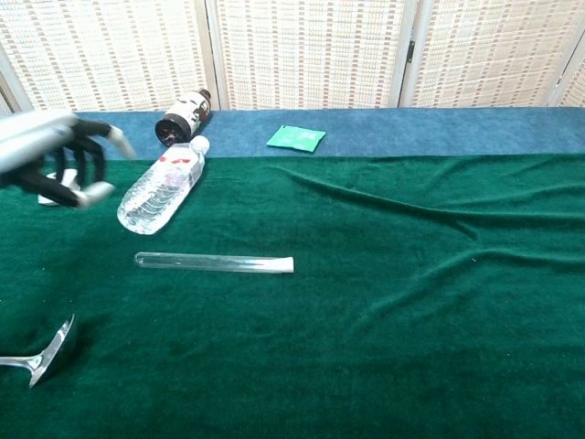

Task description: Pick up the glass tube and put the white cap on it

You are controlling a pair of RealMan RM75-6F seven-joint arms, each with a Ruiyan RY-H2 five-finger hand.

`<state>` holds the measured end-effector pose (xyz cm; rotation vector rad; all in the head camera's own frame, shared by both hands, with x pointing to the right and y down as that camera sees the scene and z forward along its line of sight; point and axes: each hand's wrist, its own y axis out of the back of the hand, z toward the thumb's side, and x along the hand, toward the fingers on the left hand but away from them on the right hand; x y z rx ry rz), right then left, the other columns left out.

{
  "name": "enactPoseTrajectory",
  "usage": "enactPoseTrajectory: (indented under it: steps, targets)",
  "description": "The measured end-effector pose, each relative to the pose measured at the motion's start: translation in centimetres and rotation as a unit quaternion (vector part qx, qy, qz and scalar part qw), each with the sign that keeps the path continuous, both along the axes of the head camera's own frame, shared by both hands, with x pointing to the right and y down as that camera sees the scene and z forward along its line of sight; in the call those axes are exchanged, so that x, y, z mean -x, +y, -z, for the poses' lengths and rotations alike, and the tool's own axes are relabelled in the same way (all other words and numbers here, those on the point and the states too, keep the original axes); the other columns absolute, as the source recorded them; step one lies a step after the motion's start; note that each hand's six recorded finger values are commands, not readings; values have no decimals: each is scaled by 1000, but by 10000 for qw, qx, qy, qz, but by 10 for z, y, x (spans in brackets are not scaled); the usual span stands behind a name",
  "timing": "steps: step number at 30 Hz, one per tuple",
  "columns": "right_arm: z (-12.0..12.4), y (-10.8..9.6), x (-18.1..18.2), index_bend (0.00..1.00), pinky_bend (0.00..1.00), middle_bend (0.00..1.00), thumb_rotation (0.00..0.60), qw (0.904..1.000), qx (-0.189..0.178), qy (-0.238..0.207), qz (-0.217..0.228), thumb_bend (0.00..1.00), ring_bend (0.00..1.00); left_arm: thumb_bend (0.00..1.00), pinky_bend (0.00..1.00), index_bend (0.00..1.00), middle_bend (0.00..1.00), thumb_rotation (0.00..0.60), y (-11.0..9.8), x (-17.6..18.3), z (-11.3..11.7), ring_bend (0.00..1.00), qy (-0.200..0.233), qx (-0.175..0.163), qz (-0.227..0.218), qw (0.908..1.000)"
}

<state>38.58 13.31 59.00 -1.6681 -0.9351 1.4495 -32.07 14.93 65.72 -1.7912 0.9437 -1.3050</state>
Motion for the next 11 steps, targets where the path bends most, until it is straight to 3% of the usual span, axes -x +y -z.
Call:
enactPoseTrajectory:
  steps: [3, 7, 11]
  targets:
    - [8, 8, -11, 65, 36, 25, 542, 9997, -122, 206, 16, 344, 61, 450, 311, 316, 329, 600, 11, 39, 22, 286, -303, -328, 324, 9985]
    - [15, 25, -26, 43, 11, 7, 543, 9998, -155, 89, -83, 343, 36, 449, 252, 310, 296, 600, 32, 75, 46, 253, -552, -497, 616, 9953]
    - [25, 47, -45, 38, 11, 7, 544, 9991, -280, 122, -297, 344, 34, 447, 220, 306, 283, 600, 52, 88, 63, 241, -552, -585, 762, 9938]
